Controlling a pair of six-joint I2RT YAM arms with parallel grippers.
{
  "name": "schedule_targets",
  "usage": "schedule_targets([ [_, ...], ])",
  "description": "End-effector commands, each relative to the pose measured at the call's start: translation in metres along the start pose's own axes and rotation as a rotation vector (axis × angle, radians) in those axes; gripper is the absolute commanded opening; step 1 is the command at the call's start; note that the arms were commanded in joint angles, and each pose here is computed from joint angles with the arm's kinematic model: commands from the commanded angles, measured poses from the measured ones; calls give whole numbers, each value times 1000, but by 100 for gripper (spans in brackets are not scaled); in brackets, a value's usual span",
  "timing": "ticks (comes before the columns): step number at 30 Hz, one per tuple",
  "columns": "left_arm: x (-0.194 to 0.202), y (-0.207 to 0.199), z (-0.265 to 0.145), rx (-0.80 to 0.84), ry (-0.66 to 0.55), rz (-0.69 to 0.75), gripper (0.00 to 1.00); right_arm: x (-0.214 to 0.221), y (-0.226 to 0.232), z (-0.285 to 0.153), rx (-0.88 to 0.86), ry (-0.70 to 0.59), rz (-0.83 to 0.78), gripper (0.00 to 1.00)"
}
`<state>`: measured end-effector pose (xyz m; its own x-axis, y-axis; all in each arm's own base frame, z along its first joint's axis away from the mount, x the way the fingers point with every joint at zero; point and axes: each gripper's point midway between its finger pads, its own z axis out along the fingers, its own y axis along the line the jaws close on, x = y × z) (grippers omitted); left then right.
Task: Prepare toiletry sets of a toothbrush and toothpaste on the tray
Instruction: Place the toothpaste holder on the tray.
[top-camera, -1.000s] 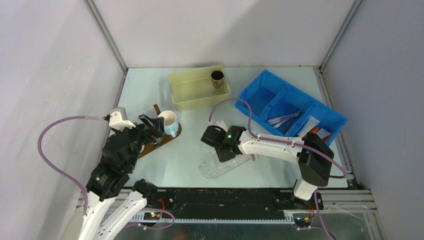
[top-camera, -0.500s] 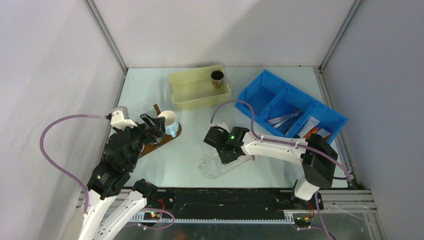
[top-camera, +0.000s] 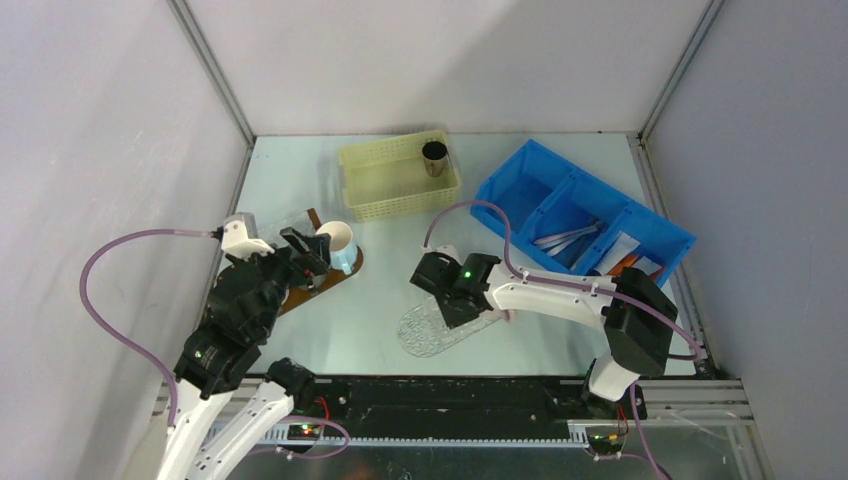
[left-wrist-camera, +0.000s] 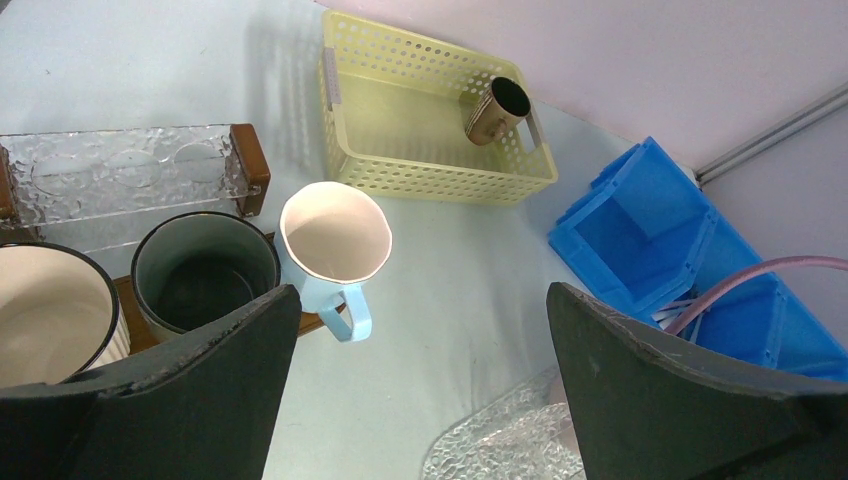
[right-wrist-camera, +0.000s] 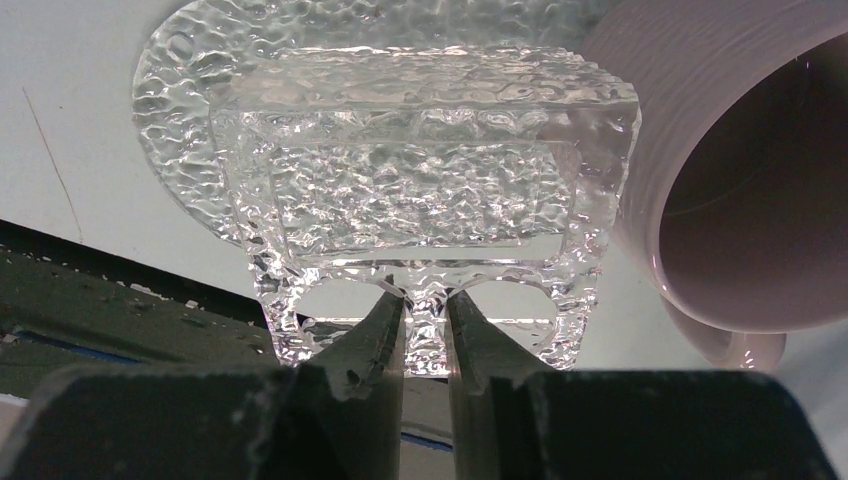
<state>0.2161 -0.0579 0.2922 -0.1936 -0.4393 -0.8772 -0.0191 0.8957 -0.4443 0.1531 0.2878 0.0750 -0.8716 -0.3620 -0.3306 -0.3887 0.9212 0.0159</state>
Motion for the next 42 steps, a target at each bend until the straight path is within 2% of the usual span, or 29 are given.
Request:
schedule_targets([
  [1,-12,-7,1,23,-35,-6,100,-1,-8,-6,15,-21,-8,22],
  [13,-13,-9,1,32,-38,-13,100,-12,-7,-23,-25,-78,-21,32],
  [17,-14,-10,0,35,-40,-14,100,-15,-3,-33,-61,-94,-30,38],
  [23,-14,-10,0,35,-39,-11,100,-45,-4,-73,-118,-215,-31,53],
  [28,-16,-25,11,66,-10,14,100,-75,-34,-108,-140,-341,39,74],
  [32,-19,-44,26,103,31,53,100,-95,-69,-136,-122,-456,104,86],
  [36,-22,-66,50,125,75,96,100,-107,-108,-158,-76,-546,180,94],
  [42,-32,-100,98,150,101,142,100,-110,-155,-179,-14,-660,269,99],
])
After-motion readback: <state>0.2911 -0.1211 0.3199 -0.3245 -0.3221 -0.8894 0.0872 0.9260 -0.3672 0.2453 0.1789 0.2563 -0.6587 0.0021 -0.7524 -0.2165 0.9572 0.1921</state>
